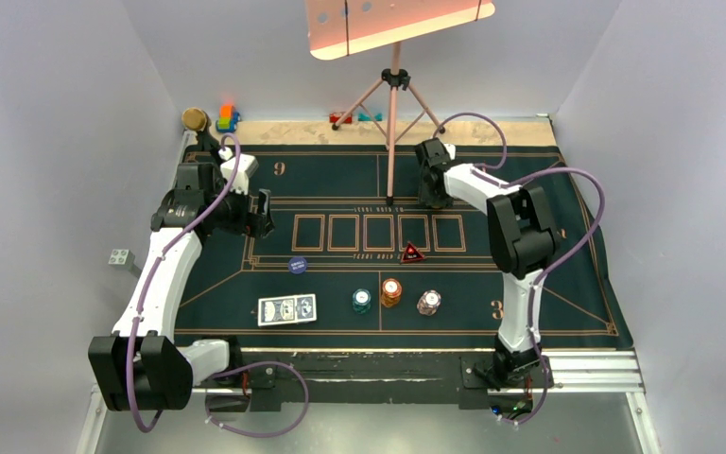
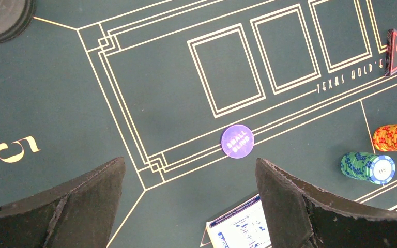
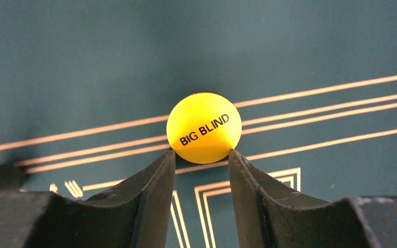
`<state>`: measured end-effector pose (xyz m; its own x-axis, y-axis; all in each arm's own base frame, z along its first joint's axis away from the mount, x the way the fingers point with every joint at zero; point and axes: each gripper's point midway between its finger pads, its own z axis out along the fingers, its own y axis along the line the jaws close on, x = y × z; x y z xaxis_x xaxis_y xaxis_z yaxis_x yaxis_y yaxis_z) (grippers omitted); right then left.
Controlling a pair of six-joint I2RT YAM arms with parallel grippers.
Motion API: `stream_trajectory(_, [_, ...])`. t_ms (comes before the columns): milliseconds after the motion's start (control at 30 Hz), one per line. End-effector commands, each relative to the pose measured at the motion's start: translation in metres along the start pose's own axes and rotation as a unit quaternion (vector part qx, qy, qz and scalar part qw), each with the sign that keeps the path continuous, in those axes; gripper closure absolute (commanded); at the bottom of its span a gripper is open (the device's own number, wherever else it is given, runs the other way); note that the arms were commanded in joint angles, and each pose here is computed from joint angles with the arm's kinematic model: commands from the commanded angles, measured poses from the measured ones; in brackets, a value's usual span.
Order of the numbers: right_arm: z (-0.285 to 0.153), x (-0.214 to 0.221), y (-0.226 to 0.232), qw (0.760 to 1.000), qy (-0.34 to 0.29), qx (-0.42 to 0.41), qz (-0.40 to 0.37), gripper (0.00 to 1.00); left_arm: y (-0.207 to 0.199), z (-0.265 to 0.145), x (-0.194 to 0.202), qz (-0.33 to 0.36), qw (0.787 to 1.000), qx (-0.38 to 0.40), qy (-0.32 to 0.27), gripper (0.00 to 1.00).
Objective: Distribute texas hold em gaming equipment
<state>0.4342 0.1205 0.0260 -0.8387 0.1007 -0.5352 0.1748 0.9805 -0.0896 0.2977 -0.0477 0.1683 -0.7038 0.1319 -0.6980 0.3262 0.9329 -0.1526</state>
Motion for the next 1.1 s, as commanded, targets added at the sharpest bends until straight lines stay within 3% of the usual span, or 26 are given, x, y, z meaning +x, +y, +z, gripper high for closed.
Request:
stream_trajectory(0, [0.011,-0.023,-0.021,1.000,-0.003,0.026,0.011,0.55,0.001,-0.008,-0.008,0.011,1.000,-0.004,-0.018,0.00])
stream_trajectory(167, [0.013,-0.036,-0.026,0.999,-0.003,0.025,0.024,0.56,0.001,-0.007,-0.008,0.013,1.000,-0.003,-0.018,0.00])
stream_trajectory(367, [-0.018,-0.038,-0.019,0.999,-0.024,-0.005,0.024,0.19,0.000,-0.008,-0.008,0.014,1.000,-0.002,-0.019,0.00])
stream_trajectory(467, [-0.048,-0.026,-0.007,0.998,-0.040,-0.033,0.018,0.10,-0.001,-0.009,-0.007,0.013,1.000,0.001,-0.018,0.00])
stream_trajectory(767, [-0.089,0.067,0.044,0.995,-0.019,-0.088,-0.045,0.05,-0.004,-0.011,-0.008,0.015,1.000,0.006,-0.018,0.00])
stream_trajectory(1067, [-0.080,0.097,0.053,0.993,0.006,-0.091,-0.076,0.07,-0.005,-0.013,-0.009,0.016,1.000,0.007,-0.022,0.00])
